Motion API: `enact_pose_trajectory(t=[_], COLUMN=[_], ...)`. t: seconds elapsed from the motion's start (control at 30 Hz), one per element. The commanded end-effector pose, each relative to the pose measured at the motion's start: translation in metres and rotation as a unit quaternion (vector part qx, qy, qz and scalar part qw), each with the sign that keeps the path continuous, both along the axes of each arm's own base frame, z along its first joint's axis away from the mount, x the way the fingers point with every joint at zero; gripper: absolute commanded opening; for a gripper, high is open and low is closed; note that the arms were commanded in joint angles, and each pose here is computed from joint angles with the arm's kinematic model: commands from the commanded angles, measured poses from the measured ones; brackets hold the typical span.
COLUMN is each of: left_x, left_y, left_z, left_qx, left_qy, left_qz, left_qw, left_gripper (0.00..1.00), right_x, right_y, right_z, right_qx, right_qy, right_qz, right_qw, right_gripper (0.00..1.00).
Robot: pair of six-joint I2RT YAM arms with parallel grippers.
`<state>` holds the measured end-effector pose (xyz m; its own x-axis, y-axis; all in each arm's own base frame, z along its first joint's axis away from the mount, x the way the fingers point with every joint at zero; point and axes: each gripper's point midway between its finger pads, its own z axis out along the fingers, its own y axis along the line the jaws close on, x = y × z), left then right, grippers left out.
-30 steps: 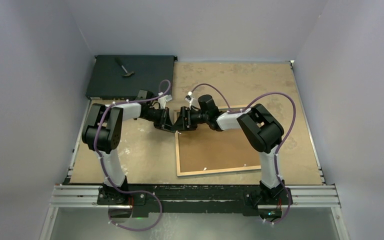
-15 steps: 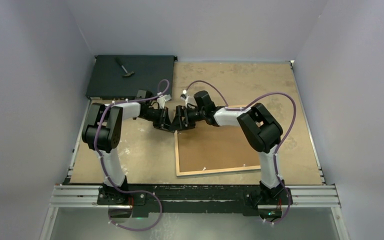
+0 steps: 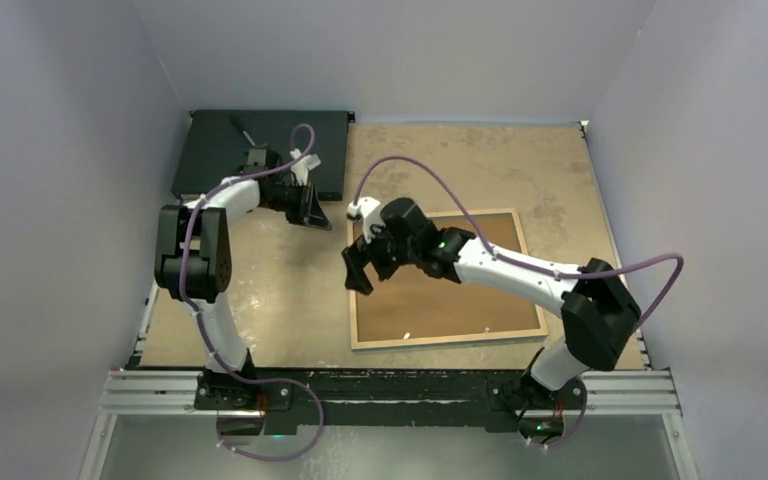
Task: Put the photo into the frame
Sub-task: Install the photo frame at the center of the board, then turn over the photo frame at the center of the board.
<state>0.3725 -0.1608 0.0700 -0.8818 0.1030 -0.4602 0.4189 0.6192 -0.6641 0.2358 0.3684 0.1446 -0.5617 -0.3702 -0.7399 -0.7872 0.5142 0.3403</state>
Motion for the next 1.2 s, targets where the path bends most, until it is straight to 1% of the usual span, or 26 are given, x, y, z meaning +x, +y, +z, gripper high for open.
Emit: enact_pose_trajectory(t=[0.0,0.1,0.13,0.23,0.3,0.43,0.57,0.67,0.77,0.83,0.93,0.97,1.07,1.17], left_x=[0.014,0.014,0.014,0.009,0.003,-0.004,-0.008,-0.008,-0.006,-0.005,-0.005,-0.006,-0.008,-0.012], left_y=[0.019,0.032,0.042,0.057,0.064,0.076,0.082,0.084,0.086,0.09,0.095,0.095,0.098,0.097], left_z=[0.06,0.087,0.096,0.113,0.12,0.134,0.146,0.153,0.16,0.165,0.173,0.176,0.185,0.196], left_qx=[0.007,0.018,0.025,0.04,0.048,0.064,0.062,0.057,0.057,0.058,0.059,0.06,0.063,0.061], left_qy=[-0.069,-0.099,-0.108,-0.122,-0.127,-0.143,-0.155,-0.158,-0.164,-0.17,-0.179,-0.183,-0.197,-0.219], left_qz=[-0.022,-0.013,-0.003,0.009,0.012,0.024,0.036,0.043,0.048,0.054,0.06,0.061,0.065,0.063], left_qw=[0.997,0.995,0.994,0.992,0.991,0.987,0.985,0.985,0.984,0.982,0.98,0.979,0.976,0.972], left_gripper=[0.16,0.27,0.29,0.35,0.4,0.47,0.49,0.49,0.49,0.5,0.5,0.5,0.52,0.56], right_x=[-0.049,-0.08,-0.093,-0.121,-0.133,-0.136,-0.126,-0.119,-0.114,-0.111,-0.106,-0.106,-0.099,-0.092], right_y=[-0.038,-0.04,-0.037,-0.029,-0.027,-0.041,-0.058,-0.061,-0.063,-0.058,-0.04,-0.033,-0.012,0.013], right_z=[-0.044,-0.057,-0.063,-0.073,-0.077,-0.087,-0.104,-0.114,-0.118,-0.117,-0.111,-0.109,-0.103,-0.093], right_qx=[-0.169,-0.222,-0.233,-0.243,-0.245,-0.264,-0.304,-0.322,-0.338,-0.333,-0.311,-0.301,-0.277,-0.247], right_qy=[-0.036,-0.041,-0.042,-0.047,-0.047,-0.046,-0.059,-0.07,-0.079,-0.084,-0.093,-0.097,-0.112,-0.128], right_qz=[0.048,0.088,0.108,0.149,0.162,0.149,0.114,0.105,0.099,0.098,0.1,0.102,0.104,0.111], right_qw=[0.984,0.97,0.966,0.957,0.955,0.952,0.944,0.938,0.932,0.934,0.941,0.943,0.949,0.954], right_gripper=[0.99,0.99,0.99,0.98,0.97,0.93,0.83,0.78,0.69,0.6,0.28,0.22,0.16,0.12])
